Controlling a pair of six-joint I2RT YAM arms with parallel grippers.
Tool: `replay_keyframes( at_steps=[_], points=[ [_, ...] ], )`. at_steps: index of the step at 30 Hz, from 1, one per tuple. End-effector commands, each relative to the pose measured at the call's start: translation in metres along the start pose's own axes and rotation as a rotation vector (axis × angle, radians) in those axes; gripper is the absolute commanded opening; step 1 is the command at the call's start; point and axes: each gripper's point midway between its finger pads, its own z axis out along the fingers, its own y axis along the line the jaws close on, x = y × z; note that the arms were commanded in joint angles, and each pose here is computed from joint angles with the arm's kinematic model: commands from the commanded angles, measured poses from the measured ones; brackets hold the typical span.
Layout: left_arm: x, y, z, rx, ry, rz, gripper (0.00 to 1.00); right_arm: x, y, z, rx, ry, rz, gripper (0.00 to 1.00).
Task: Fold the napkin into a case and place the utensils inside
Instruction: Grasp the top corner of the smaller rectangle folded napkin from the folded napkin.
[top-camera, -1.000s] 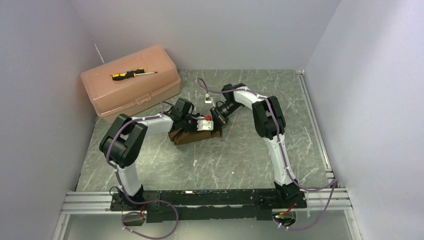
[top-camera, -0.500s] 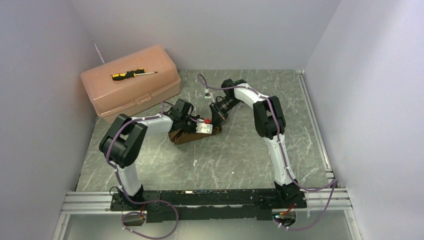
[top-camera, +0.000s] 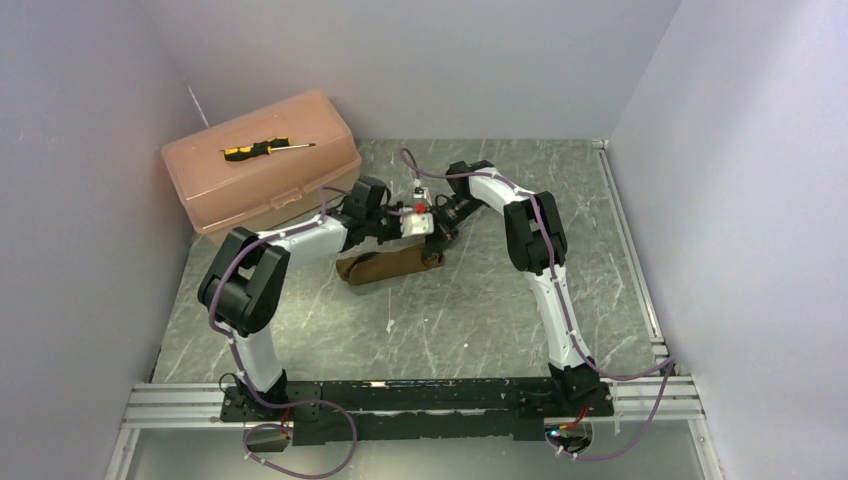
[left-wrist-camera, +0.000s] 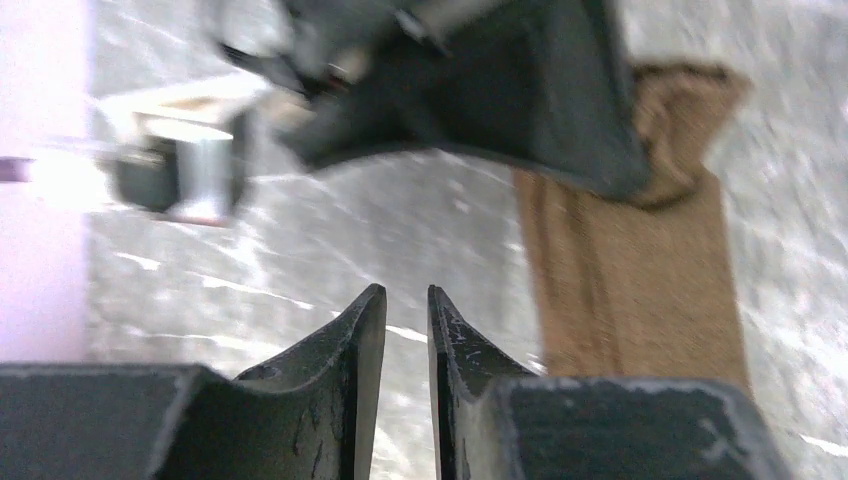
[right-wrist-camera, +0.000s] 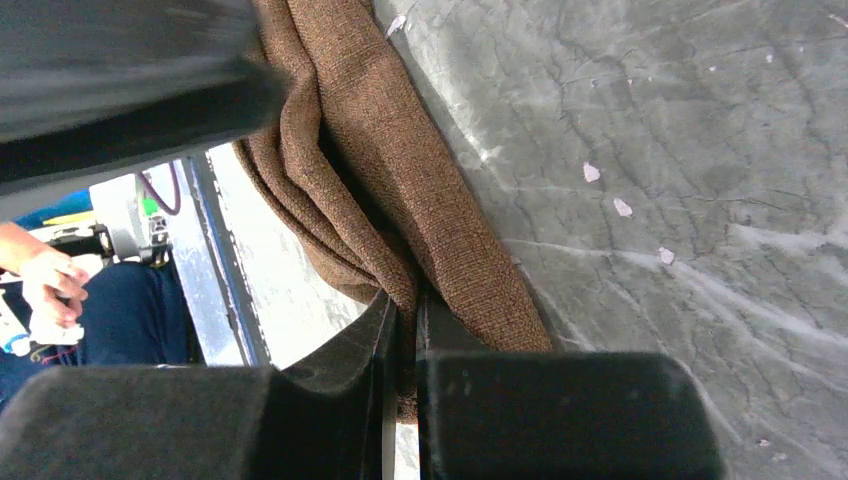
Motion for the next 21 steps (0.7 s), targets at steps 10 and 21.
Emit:
replay_keyframes(
  at_steps=[10,21],
  points=[
    [-0.061,-0.057,-0.042,0.274,-0.162,0.04,0.25,0.021,-0.045,0.008,0.121,0.066,-0.014,0.0],
    [-0.029,-0.066,-0.018,0.221,-0.078,0.155,0.2,0.02,-0.044,0.008,0.121,0.061,-0.014,0.0]
  ],
)
